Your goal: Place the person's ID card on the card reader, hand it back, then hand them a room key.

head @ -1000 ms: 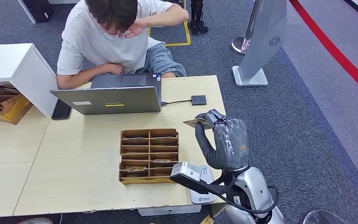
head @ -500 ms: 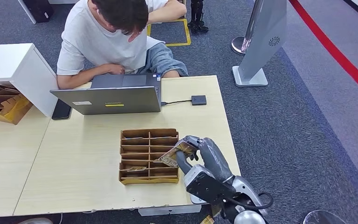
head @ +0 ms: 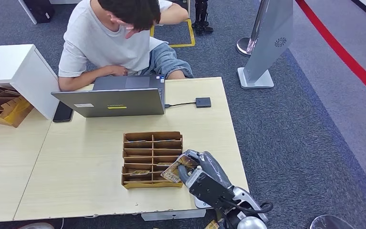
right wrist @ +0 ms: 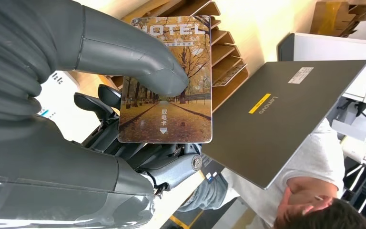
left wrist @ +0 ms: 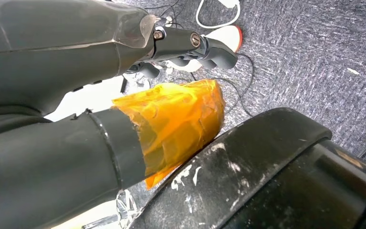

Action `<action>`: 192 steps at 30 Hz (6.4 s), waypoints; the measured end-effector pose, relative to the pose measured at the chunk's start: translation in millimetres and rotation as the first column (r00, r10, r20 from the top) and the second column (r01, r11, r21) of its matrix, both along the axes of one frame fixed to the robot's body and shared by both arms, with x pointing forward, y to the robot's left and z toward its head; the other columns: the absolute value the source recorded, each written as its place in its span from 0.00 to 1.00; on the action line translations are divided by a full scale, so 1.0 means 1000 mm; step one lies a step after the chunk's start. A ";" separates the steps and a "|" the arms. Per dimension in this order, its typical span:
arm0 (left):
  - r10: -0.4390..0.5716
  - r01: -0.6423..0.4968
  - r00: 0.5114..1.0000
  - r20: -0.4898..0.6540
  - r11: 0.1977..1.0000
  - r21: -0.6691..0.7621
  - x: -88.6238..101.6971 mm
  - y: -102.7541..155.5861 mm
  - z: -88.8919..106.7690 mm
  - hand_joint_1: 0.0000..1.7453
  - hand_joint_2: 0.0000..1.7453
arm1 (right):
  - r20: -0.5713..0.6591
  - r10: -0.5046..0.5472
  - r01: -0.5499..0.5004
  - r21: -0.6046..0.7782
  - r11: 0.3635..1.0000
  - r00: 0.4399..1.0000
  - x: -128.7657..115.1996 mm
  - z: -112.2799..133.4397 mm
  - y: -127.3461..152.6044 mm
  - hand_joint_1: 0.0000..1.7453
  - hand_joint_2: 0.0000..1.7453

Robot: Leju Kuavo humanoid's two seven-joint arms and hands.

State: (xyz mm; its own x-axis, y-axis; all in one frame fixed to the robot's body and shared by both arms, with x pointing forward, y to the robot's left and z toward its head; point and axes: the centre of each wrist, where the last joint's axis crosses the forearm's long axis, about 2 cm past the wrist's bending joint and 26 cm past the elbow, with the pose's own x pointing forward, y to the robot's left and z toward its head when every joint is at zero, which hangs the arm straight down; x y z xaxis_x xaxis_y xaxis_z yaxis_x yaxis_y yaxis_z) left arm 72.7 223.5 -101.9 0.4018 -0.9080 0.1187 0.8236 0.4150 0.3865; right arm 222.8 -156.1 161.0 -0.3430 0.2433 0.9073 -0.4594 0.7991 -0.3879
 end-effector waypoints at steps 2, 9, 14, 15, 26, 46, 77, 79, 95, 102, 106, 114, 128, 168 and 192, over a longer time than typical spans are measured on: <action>0.000 0.000 1.000 0.000 1.000 0.000 0.000 0.000 0.000 0.00 0.00 | -0.002 0.000 0.000 -0.001 1.000 1.000 0.000 -0.001 0.000 1.00 1.00; 0.000 0.000 1.000 0.000 1.000 0.000 0.000 0.000 0.000 0.00 0.00 | -0.009 -0.001 0.001 0.001 1.000 1.000 0.000 -0.002 0.001 1.00 1.00; -0.004 0.004 1.000 0.001 1.000 0.001 0.000 0.000 0.000 0.00 0.00 | -0.064 0.013 -0.012 0.009 1.000 0.998 0.001 -0.006 0.001 1.00 1.00; -0.005 0.005 1.000 0.001 1.000 0.002 0.000 0.000 0.000 0.00 0.00 | -0.078 0.014 -0.013 0.011 1.000 0.997 0.002 -0.009 0.001 1.00 1.00; -0.011 0.011 1.000 0.002 1.000 0.006 0.000 0.000 0.000 0.00 0.00 | -0.230 -0.108 0.100 -0.044 0.994 0.967 0.008 -0.040 -0.012 1.00 1.00; -0.011 0.011 1.000 0.003 1.000 0.007 -0.001 0.000 0.000 0.00 0.00 | -0.294 -0.197 0.184 -0.072 0.980 0.935 0.010 -0.056 -0.028 1.00 1.00; -0.018 0.018 1.000 0.004 1.000 0.008 -0.001 0.001 0.000 0.00 0.00 | -0.356 -0.217 0.171 -0.157 0.973 0.909 0.009 -0.075 -0.033 1.00 1.00; -0.019 0.019 1.000 0.004 1.000 0.008 -0.001 0.001 0.000 0.00 0.00 | -0.362 -0.219 0.171 -0.161 0.972 0.906 0.009 -0.077 -0.034 1.00 1.00; -0.020 0.020 1.000 0.004 1.000 0.008 -0.001 0.001 0.000 0.00 0.00 | -0.379 -0.283 0.199 -0.245 0.949 0.881 0.010 -0.087 -0.036 1.00 1.00; -0.019 0.019 1.000 0.005 1.000 0.010 -0.001 0.000 0.000 0.00 0.00 | -0.374 -0.311 0.220 -0.266 0.938 0.874 0.013 -0.086 -0.035 1.00 1.00; -0.019 0.019 1.000 0.005 1.000 0.010 -0.001 0.001 0.000 0.00 0.00 | -0.378 -0.316 0.223 -0.269 0.937 0.870 0.014 -0.087 -0.036 1.00 1.00; -0.016 0.016 1.000 0.005 1.000 0.011 -0.001 0.000 0.000 0.00 0.00 | -0.381 -0.344 0.241 -0.294 0.925 0.858 0.014 -0.089 -0.038 1.00 1.00; -0.005 0.005 1.000 0.005 1.000 0.015 -0.001 0.000 0.000 0.00 0.00 | -0.363 -0.396 0.273 -0.344 0.898 0.844 0.015 -0.089 -0.040 1.00 1.00; 0.011 -0.011 1.000 0.007 1.000 0.018 -0.002 0.001 0.000 0.00 0.00 | -0.314 -0.440 0.288 -0.427 0.857 0.841 0.017 -0.085 -0.037 1.00 1.00; 0.012 -0.012 1.000 0.007 1.000 0.018 -0.002 0.001 0.000 0.00 0.00 | -0.313 -0.439 0.287 -0.428 0.857 0.842 0.018 -0.085 -0.037 1.00 1.00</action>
